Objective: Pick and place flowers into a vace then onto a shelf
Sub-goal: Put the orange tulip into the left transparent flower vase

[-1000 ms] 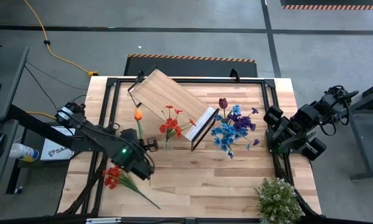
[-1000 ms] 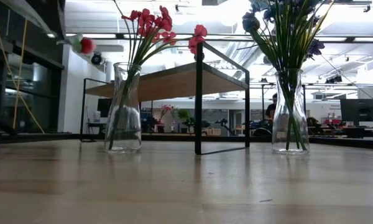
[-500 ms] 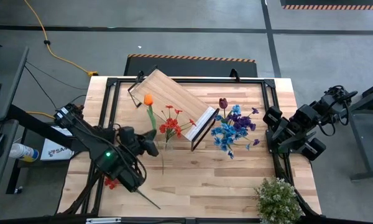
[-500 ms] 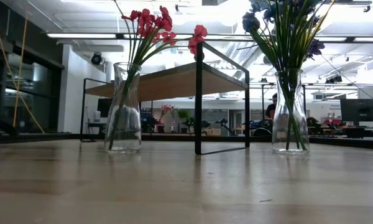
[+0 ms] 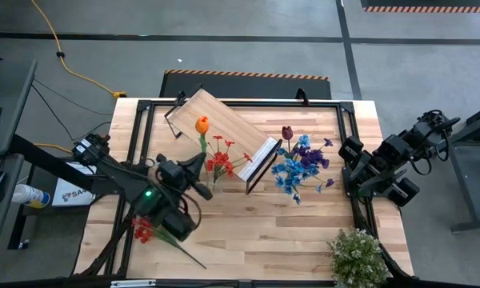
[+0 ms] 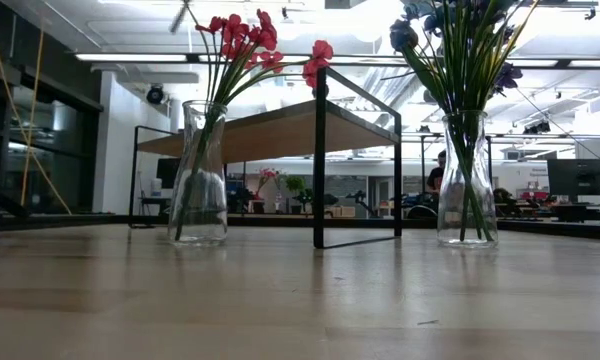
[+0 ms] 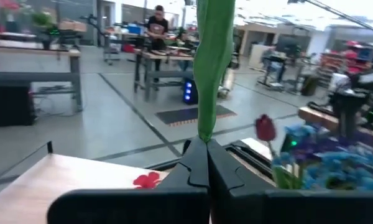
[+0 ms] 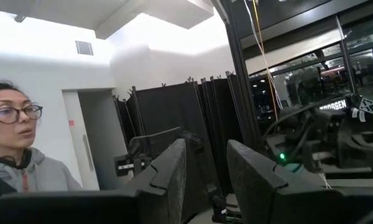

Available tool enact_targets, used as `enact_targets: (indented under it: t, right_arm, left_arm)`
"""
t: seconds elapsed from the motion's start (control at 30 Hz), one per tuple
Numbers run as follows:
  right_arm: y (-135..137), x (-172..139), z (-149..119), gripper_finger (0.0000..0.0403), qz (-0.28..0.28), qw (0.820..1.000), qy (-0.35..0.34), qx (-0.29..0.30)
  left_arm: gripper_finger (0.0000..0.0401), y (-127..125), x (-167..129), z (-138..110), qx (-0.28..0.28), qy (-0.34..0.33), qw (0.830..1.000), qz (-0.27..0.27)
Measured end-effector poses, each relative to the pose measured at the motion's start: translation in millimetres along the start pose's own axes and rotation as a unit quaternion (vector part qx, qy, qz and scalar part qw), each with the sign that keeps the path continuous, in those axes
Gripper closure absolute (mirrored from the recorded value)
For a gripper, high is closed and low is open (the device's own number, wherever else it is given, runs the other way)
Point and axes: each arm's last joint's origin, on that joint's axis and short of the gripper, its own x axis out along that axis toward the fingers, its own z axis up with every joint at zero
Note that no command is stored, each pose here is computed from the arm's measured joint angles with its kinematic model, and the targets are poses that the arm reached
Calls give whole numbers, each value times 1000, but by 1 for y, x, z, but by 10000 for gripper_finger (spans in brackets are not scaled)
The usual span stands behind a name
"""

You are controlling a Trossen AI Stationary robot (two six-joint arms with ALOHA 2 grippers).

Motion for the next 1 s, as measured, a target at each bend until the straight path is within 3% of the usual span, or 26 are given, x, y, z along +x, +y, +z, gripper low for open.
enact_targets:
  t: [0.2,0.43,0.77,1.0]
  right_arm:
    - [0,0,0,293,-4,1000,0,-1]
    - [0,0,0,293,-6,1000,-1,-1]
    - [-3,0,0,293,-55,998,-11,-11]
    - [-4,0,1,293,-76,997,-16,-11]
  left_arm:
    - [381,3,17,-23,1,-3,1000,29]
    - [381,6,18,-28,14,-5,999,32]
    - [381,14,19,-51,23,-4,999,34]
    - [381,14,28,-49,20,-7,999,50]
